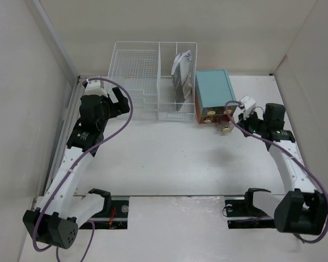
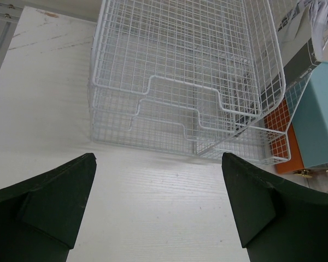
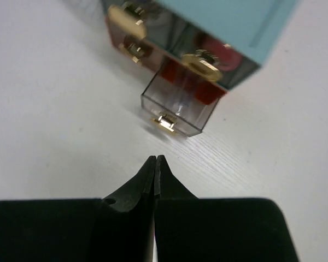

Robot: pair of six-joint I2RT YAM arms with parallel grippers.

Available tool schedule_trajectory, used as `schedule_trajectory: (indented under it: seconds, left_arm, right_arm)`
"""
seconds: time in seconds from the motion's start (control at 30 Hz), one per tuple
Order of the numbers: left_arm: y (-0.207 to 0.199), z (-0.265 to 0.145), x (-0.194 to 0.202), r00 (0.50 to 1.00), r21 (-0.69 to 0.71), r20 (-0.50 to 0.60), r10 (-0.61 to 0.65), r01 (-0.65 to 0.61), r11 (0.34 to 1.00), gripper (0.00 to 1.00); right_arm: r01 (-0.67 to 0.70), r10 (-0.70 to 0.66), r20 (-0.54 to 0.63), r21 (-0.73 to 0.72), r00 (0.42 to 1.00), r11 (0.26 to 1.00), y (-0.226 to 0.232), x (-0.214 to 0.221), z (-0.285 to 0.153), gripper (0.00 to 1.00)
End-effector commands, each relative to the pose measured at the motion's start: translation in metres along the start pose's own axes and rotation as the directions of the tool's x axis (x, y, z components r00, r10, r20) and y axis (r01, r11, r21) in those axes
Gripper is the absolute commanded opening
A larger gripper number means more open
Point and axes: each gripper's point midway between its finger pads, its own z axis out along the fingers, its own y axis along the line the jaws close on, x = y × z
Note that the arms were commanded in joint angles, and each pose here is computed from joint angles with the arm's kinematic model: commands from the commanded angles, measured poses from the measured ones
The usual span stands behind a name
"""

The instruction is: Organize the desk

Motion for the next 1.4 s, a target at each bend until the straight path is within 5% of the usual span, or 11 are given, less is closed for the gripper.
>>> schedule_trajectory:
  seconds: [0.0, 0.07, 0.23, 0.7, 1.07, 1.37]
  left_arm:
    - [-0.006, -0.005, -0.018, 0.998, 0.032, 0.069, 0.000, -0.002, 0.999, 0.98]
    - [-0.005, -0.002, -0.016, 0.998, 0.029, 0.060, 0.001, -0.003, 1.000, 0.98]
    - [-0.005, -0.002, -0.016, 0.998, 0.029, 0.060, 0.001, -0.003, 1.000, 0.98]
    - [-0.009, -0.002, -0.015, 0.997, 0.055, 0.073, -0.002, -0.002, 0.998, 0.98]
    - [-0.021, -0.009, -0.018, 0.996, 0.128, 0.089, -0.008, -0.004, 0.992, 1.00]
    - [-0.020, -0.006, -0.011, 0.998, 0.130, 0.069, -0.004, -0.005, 0.991, 1.00]
  right_arm:
    - [-0.309, 0.278, 0.298, 0.062, 0.913, 0.949, -0.024, -0.053, -0.022, 0.00]
    - [-0.424, 0.416, 0.314, -0.048, 0.853, 0.904, -0.019, -0.053, -0.020, 0.00]
    - [-0.710, 0.724, 0.065, -0.152, 0.687, 0.688, 0.005, 0.017, 0.036, 0.00]
    - [-0.848, 0.847, 0.034, 0.002, 0.530, 0.531, -0.027, 0.084, 0.080, 0.00]
    - [-0.924, 0.930, 0.103, -0.119, 0.352, 0.363, -0.050, 0.064, 0.114, 0.00]
    - [-0.916, 0.941, 0.190, -0.240, 0.280, 0.321, -0.074, 0.023, 0.134, 0.00]
